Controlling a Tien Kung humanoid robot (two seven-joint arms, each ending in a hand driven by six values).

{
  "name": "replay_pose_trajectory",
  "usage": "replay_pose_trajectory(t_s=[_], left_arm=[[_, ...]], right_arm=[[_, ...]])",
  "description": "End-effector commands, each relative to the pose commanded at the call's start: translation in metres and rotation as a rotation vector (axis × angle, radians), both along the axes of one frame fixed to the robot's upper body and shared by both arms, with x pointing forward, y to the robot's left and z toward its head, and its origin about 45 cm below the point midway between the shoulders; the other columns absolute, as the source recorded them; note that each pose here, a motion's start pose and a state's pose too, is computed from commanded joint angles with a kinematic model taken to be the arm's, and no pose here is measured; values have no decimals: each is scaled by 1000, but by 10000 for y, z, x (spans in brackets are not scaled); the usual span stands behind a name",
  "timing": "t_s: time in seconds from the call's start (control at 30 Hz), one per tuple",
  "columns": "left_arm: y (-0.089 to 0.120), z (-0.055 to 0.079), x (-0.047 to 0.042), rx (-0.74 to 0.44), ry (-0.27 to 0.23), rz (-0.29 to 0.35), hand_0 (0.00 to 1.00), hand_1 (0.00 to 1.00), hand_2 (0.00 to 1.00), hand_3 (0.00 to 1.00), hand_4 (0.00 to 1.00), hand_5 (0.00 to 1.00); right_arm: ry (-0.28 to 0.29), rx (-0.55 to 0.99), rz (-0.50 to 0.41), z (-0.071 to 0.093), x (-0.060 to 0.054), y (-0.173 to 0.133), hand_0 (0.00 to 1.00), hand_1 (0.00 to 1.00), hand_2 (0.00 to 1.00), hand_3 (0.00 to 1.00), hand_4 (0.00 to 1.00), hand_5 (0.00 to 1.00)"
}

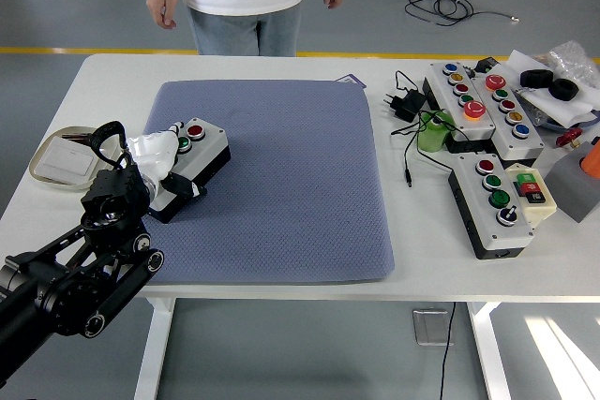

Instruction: Pick up the button,place it on the desk,press the button,press the button

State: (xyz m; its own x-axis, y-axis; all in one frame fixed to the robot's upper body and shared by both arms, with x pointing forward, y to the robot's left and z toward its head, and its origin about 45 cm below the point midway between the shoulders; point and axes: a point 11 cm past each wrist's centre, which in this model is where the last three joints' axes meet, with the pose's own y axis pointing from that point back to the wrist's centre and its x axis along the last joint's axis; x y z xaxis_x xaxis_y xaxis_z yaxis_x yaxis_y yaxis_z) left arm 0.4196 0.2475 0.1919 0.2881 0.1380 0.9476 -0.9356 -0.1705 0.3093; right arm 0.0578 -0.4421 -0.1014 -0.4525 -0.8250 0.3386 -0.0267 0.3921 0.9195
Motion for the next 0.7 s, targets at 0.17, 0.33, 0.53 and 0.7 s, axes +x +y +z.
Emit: replay_pose_trajectory(t_s=[0.17, 0.33, 0.53, 0.7], left_arm=[[26, -19, -1, 23, 0, 2, 469, 549, 622, 928, 934, 235], [60, -45, 1, 42, 6, 6, 376, 465, 506, 833, 890, 180], [79, -58, 2, 53, 3, 9, 343, 422, 424, 735, 854, 140], [81, 11, 16, 67, -46, 8, 344, 410, 354, 574, 807, 103]], right_arm=[[0, -2, 1, 2, -4, -6, 787, 797, 817, 751, 412, 479], [-1, -4, 0, 4, 0, -10, 787, 797, 817, 751, 412, 479], [-2, -7, -1, 5, 1, -12, 787, 797, 817, 751, 412, 479], [-3, -10, -3, 6, -3, -16, 787, 797, 817, 751, 412, 479]])
